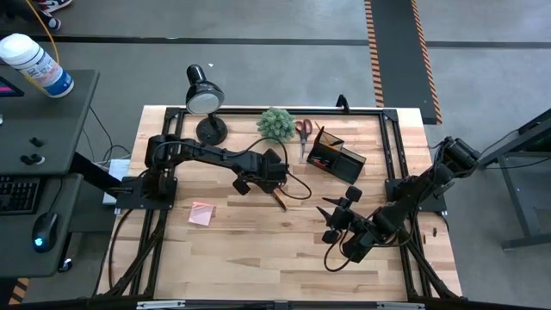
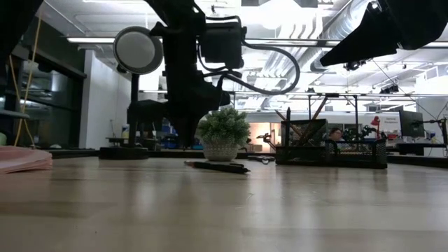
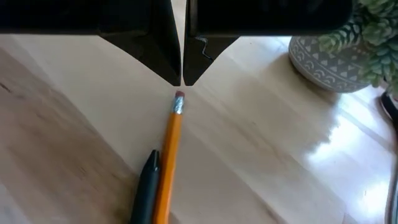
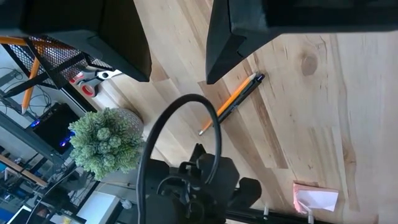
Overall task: Pick and place office supplies into organizer
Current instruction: Put the orange pencil into the black desk organizer
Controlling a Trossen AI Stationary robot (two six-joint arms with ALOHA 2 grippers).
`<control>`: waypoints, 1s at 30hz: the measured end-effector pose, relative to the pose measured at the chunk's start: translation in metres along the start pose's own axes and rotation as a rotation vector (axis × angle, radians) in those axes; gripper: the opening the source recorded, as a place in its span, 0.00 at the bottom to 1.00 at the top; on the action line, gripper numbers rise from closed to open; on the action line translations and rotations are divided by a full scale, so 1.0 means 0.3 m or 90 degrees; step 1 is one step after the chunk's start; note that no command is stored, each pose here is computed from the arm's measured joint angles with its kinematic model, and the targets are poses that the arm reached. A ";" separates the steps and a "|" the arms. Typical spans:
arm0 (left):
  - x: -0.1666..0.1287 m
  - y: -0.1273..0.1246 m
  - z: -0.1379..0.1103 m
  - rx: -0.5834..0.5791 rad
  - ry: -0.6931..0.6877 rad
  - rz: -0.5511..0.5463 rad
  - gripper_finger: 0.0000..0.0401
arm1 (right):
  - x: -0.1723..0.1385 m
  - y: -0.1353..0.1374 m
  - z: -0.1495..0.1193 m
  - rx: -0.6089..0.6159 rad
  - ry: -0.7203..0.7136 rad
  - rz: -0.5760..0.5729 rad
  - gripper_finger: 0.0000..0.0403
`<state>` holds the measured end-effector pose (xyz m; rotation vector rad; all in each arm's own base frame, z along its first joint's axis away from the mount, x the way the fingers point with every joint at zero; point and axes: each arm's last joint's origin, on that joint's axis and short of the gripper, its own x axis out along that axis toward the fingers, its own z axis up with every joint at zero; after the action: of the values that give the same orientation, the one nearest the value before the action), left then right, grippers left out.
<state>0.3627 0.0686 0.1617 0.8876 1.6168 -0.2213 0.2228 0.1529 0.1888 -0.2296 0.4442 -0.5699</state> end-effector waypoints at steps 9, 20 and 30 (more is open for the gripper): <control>-0.002 -0.004 0.004 0.024 -0.003 -0.003 0.02 | 0.000 0.000 0.000 0.000 0.000 0.000 0.36; 0.042 -0.008 0.026 0.015 0.032 -0.027 0.06 | 0.000 0.001 0.001 0.003 -0.002 0.000 0.36; 0.033 0.015 0.036 -0.015 0.023 -0.010 0.28 | 0.000 0.003 0.003 -0.002 -0.002 0.005 0.36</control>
<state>0.3738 0.0694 0.1514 0.8665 1.6570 -0.1980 0.2237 0.1537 0.1893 -0.2315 0.4431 -0.5613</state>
